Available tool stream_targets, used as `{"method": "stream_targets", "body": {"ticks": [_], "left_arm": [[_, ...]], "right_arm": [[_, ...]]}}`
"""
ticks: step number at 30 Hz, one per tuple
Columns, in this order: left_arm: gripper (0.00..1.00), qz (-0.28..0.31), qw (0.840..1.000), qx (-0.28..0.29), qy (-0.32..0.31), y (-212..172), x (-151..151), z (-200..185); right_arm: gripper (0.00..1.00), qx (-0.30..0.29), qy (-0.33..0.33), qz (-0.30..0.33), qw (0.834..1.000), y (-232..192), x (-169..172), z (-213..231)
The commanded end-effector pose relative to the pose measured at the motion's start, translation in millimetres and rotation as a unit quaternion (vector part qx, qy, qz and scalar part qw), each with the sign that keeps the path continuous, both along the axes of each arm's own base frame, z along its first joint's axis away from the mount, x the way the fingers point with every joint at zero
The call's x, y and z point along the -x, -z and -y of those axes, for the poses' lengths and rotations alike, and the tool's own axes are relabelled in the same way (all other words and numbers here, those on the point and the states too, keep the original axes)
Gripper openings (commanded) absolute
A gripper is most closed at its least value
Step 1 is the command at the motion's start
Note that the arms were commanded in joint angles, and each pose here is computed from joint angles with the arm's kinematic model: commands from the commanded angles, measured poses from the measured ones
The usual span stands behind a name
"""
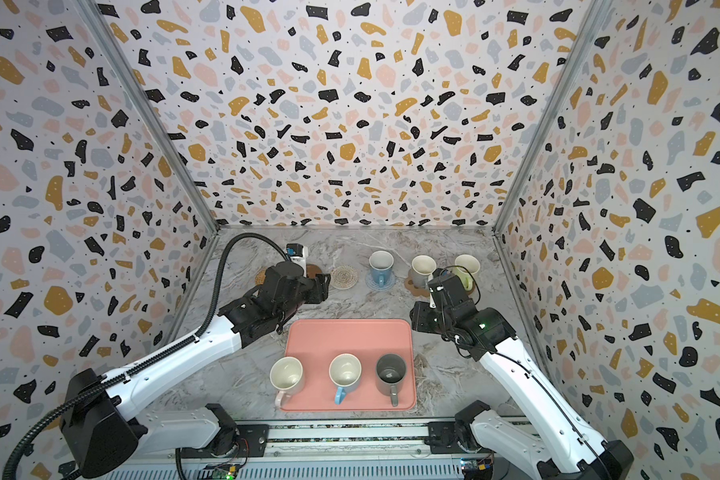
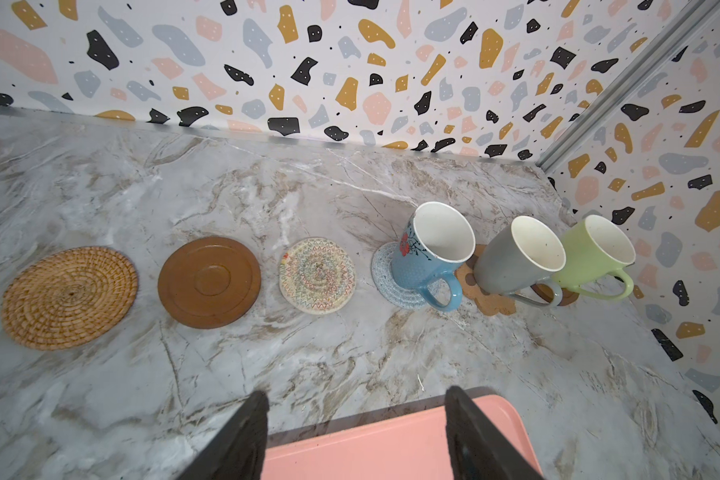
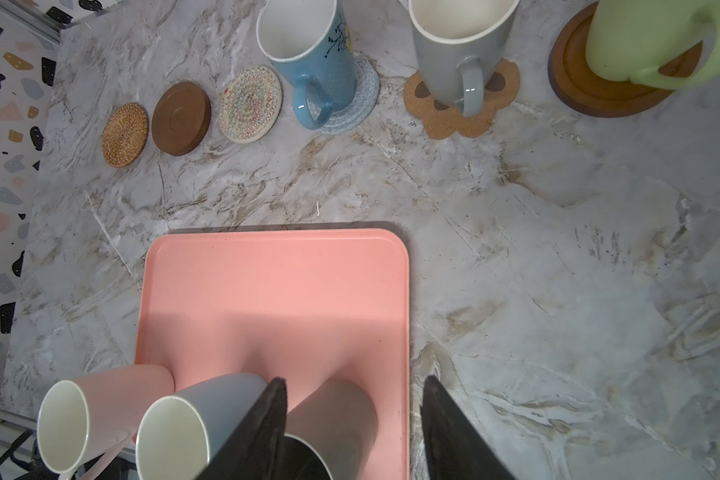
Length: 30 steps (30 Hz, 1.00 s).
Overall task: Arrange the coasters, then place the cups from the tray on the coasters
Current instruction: 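Move the right gripper over the grey mug while the left gripper draws back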
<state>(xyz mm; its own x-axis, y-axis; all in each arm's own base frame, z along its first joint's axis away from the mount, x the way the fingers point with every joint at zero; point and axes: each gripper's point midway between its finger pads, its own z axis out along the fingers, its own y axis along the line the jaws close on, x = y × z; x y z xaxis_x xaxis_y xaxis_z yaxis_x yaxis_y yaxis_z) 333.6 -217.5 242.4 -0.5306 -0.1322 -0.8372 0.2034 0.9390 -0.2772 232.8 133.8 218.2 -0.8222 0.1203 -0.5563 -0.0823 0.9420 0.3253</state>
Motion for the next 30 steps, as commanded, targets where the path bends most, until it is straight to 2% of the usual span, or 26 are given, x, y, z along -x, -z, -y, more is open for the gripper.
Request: {"method": "stream_targets", "body": {"ticks": [1,8,16,30], "left_arm": [[0.69,0.033,0.999,0.027,-0.027,-17.3,-0.9,-11.7],[0.71,0.060,0.995,0.063,-0.046,-27.2,6.6,-24.1],[0.72,0.056,0.995,0.062,-0.058,-23.2,12.2,-33.3],[0.73,0.049,0.994,0.066,-0.066,-16.8,10.1,-33.0]], "right_arm": [[0.54,-0.002,-0.001,-0.003,1.000,2.1,1.3,-3.7],[0.54,-0.002,-0.018,-0.006,1.000,2.3,4.9,-12.9],[0.54,-0.007,-0.041,-0.020,0.999,8.7,7.6,-25.3],[0.54,0.054,-0.095,-0.092,0.990,27.2,40.5,-41.1]]}}
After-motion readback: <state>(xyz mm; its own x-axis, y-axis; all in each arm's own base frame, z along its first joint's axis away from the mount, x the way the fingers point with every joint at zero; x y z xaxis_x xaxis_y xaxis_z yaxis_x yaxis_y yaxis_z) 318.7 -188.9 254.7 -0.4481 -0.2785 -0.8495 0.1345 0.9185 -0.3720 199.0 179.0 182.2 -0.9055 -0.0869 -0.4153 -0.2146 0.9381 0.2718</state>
